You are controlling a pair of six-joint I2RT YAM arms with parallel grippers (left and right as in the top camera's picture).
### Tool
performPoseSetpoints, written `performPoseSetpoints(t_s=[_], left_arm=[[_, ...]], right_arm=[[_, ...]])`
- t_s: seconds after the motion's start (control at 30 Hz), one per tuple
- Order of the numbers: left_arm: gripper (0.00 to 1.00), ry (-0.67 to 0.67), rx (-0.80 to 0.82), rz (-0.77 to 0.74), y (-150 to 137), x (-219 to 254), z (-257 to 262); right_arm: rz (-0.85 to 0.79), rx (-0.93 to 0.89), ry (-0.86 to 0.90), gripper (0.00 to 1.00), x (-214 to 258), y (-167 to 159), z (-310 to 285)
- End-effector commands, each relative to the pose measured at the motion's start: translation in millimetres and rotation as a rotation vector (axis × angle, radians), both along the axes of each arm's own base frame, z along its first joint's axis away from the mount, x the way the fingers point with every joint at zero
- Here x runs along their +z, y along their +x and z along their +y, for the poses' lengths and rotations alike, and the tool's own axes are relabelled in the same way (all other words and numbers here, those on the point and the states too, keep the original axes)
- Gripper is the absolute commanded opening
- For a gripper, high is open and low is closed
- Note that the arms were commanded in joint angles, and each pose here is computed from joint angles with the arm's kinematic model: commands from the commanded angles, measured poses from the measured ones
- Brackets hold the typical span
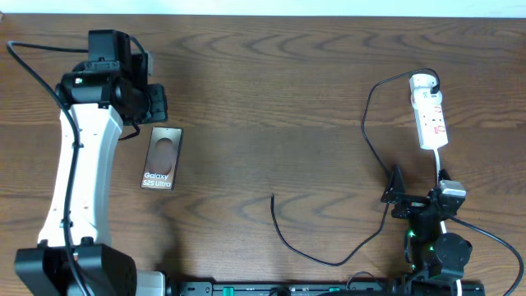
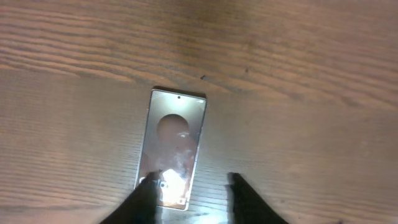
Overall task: Plug charger to phone and switch on socket
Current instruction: 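Raise the left arm and lower the left gripper over the phone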
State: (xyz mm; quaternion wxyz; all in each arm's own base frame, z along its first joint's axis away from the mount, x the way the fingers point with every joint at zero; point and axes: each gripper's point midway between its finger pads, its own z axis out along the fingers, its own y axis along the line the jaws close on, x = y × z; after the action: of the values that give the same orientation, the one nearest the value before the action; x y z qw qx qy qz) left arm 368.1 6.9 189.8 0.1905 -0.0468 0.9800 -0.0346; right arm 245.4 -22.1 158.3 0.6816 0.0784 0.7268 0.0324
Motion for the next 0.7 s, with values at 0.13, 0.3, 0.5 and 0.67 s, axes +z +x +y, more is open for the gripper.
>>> performPoseSetpoints(t_s=[0.13,0.3,0.5,0.67], left_arm=[[0.98,0.021,0.008,0.060,-5,-15,6],[0.98,0.096,-0.012,0.108,-7,-27,17],[0.98,0.097,-0.046,0.218,-12,-60,17],[0.98,0.092,-0.059,0.314,-13,-91,17]], right_arm=[[0.000,0.008,-0.008,0.99,0,0,2],[0.000,0.008,-0.008,0.99,0,0,2],[0.000,0.008,-0.008,0.99,0,0,2],[0.000,0.008,-0.008,0.99,0,0,2]])
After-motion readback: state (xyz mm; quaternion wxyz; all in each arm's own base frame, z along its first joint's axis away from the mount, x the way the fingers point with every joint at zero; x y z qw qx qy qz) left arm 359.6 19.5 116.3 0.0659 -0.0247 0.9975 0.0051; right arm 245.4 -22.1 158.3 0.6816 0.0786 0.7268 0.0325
